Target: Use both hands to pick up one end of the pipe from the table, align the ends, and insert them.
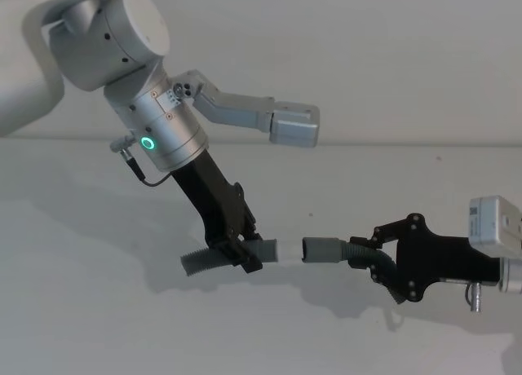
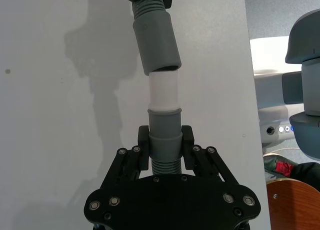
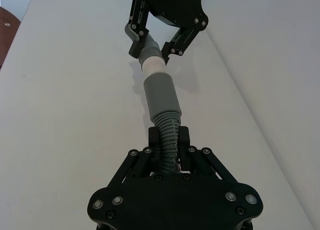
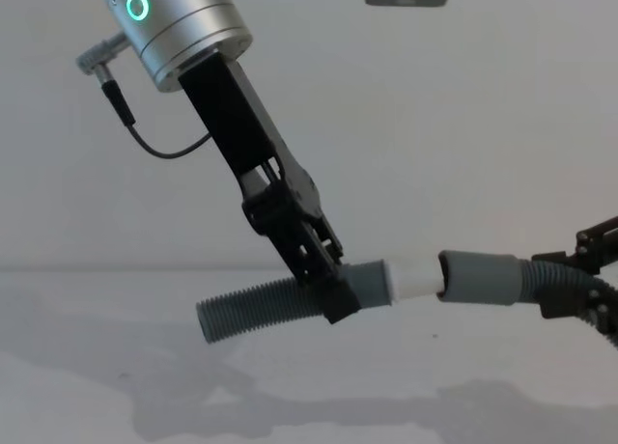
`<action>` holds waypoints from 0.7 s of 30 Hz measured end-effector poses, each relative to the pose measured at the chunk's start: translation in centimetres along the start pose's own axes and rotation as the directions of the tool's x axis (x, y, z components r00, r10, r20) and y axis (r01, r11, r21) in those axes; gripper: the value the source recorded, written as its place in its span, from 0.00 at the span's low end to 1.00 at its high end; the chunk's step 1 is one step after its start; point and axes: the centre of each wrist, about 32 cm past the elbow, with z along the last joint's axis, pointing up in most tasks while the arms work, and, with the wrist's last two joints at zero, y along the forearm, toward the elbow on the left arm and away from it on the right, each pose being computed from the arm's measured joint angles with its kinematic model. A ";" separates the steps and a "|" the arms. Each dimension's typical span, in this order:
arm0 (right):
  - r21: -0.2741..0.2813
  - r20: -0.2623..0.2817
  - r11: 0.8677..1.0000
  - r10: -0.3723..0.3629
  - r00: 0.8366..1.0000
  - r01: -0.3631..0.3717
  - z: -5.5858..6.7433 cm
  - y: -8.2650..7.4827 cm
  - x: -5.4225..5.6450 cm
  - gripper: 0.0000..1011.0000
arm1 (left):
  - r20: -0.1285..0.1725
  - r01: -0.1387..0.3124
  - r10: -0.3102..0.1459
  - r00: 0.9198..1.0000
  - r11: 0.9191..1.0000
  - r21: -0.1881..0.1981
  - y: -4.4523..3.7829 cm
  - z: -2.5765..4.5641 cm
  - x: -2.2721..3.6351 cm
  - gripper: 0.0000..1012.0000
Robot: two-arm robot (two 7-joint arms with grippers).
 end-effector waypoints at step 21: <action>0.007 0.002 1.000 0.002 1.000 -0.002 -0.1 0.2 0.2 0.19 | 0.001 0.011 -0.011 1.000 1.000 -0.005 -0.24 0.24 0.64 0.35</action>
